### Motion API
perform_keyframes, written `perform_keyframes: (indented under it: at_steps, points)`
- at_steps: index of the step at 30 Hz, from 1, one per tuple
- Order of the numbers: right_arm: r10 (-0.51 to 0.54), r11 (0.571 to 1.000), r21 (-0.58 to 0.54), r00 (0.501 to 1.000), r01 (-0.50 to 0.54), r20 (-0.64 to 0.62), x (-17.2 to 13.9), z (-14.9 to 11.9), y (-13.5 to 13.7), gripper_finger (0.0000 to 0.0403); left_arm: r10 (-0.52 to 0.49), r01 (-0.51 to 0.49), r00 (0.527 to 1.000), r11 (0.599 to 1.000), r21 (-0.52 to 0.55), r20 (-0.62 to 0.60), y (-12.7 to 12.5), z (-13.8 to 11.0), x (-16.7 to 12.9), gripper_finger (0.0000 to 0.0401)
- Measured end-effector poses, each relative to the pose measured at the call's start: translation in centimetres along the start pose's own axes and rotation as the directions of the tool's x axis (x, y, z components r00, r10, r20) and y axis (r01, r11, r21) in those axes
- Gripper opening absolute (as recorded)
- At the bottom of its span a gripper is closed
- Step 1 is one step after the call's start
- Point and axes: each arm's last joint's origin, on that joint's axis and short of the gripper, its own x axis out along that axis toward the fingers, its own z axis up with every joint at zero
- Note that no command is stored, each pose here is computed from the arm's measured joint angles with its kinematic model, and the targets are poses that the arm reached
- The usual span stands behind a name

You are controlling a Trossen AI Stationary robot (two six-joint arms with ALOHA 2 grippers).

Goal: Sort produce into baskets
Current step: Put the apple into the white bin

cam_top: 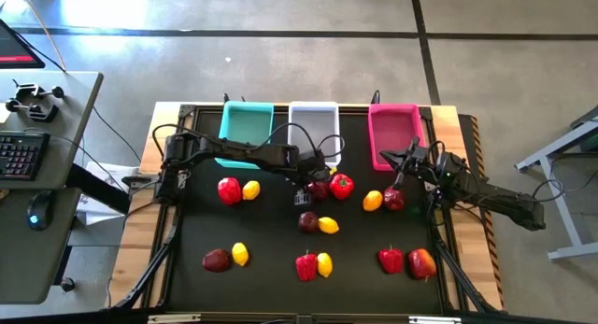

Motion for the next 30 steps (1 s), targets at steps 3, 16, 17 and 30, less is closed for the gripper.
perform_keyframes:
  at_steps: [3, 16, 17, 30]
  points:
    - [0.000, 1.000, 0.000, 1.000, 0.000, 0.000, 0.0, 0.0, 0.0, 0.0000, 0.001, -0.001, 1.000, 1.000, 0.003, -0.001, 0.1, 0.0, 0.0, 0.0220]
    - [0.000, 1.000, 0.000, 1.000, 0.000, 0.000, 0.0, 0.0, 0.0, 0.0000, -0.015, 0.016, 1.000, 1.000, 0.010, -0.015, 0.6, -0.2, -1.0, 0.0171]
    - [0.000, 1.000, 0.000, 1.000, 0.000, 0.000, 0.0, 0.0, 0.0, 0.0000, -0.017, 0.017, 1.000, 1.000, 0.006, -0.017, 0.7, -0.3, -1.2, 0.0171]
    - [0.000, 1.000, 0.000, 1.000, 0.000, 0.000, 0.0, 0.0, 0.0, 0.0000, 0.000, 0.003, 0.997, 0.999, -0.040, 0.083, 1.9, 0.2, -7.8, 0.0152]
